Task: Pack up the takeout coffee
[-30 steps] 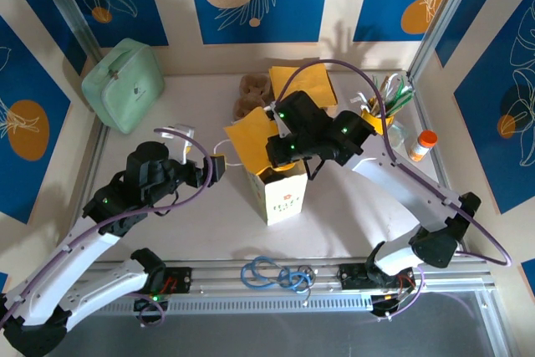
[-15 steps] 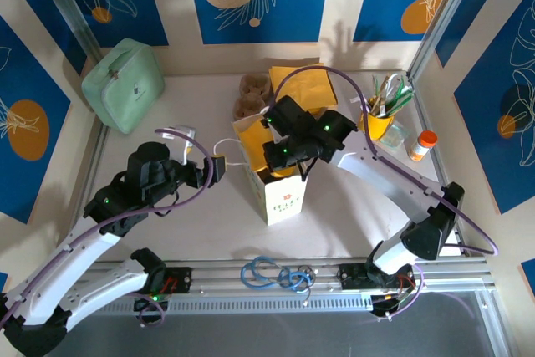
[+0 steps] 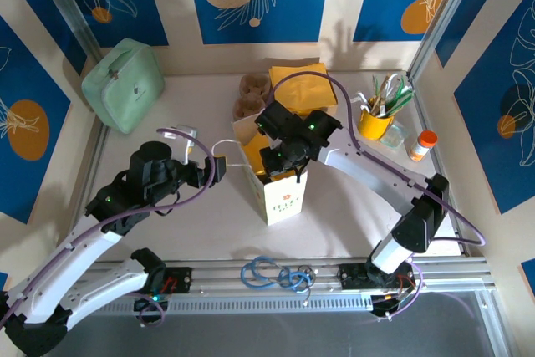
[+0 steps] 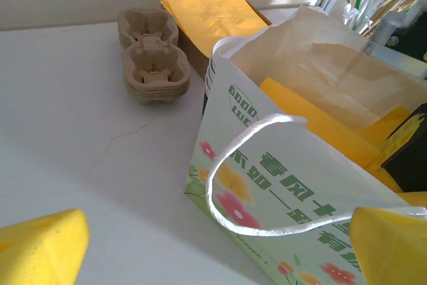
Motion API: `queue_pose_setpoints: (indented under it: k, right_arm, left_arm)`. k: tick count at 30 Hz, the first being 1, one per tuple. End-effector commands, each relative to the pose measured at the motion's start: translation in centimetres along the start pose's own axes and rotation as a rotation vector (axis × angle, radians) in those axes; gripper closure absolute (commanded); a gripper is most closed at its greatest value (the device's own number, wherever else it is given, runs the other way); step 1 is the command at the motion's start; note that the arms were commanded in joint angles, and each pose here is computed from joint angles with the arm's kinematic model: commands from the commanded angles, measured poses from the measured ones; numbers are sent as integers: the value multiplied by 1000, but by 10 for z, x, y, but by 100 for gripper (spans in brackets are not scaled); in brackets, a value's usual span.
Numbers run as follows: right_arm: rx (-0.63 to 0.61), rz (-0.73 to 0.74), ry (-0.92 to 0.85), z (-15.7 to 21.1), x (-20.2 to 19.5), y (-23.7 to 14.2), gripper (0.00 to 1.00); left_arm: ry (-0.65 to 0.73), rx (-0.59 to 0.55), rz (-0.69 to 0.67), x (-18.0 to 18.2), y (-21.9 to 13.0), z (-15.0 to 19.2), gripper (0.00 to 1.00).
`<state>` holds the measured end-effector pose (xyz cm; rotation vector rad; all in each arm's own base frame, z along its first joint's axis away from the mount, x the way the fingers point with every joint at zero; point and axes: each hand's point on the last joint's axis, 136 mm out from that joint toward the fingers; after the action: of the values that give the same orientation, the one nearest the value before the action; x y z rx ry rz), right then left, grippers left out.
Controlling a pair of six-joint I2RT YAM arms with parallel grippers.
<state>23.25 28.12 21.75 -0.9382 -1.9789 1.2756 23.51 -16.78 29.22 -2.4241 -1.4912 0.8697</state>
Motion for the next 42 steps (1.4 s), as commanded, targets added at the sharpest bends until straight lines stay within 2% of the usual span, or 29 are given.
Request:
queue_pose_setpoints:
  k: [1, 10, 17, 25, 32, 42]
  right_arm:
    - [15, 20, 1, 1, 0, -1, 96]
    - [26, 20, 1, 3, 2, 2, 95]
    - [-27, 3, 1, -7, 6, -15, 88]
    - [-83, 0, -7, -19, 7, -36, 75]
    - [-99, -5, -6, -22, 8, -43, 73]
    - [-148, -123, 11, -26, 24, -55, 70]
  left_arm:
    - [3, -23, 24, -6, -2, -5, 1]
    - [0, -23, 20, -3, -3, -2, 1]
    - [-2, -27, 18, -3, -3, -3, 1]
    - [-2, -26, 18, -2, -3, -2, 1]
    - [-2, -28, 16, -2, -5, -1, 1]
    - [-5, -30, 17, -1, -6, -1, 1]
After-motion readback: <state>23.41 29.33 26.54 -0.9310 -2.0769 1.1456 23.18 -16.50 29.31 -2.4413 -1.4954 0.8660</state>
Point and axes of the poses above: each hand's point on the last joint's axis, 136 mm out from that joint toward the fingers, its own y axis out along the fingers, its own x axis along the line the jaws close on, z = x × y, and after that the axes turned 11 degrees about -y, right-handed
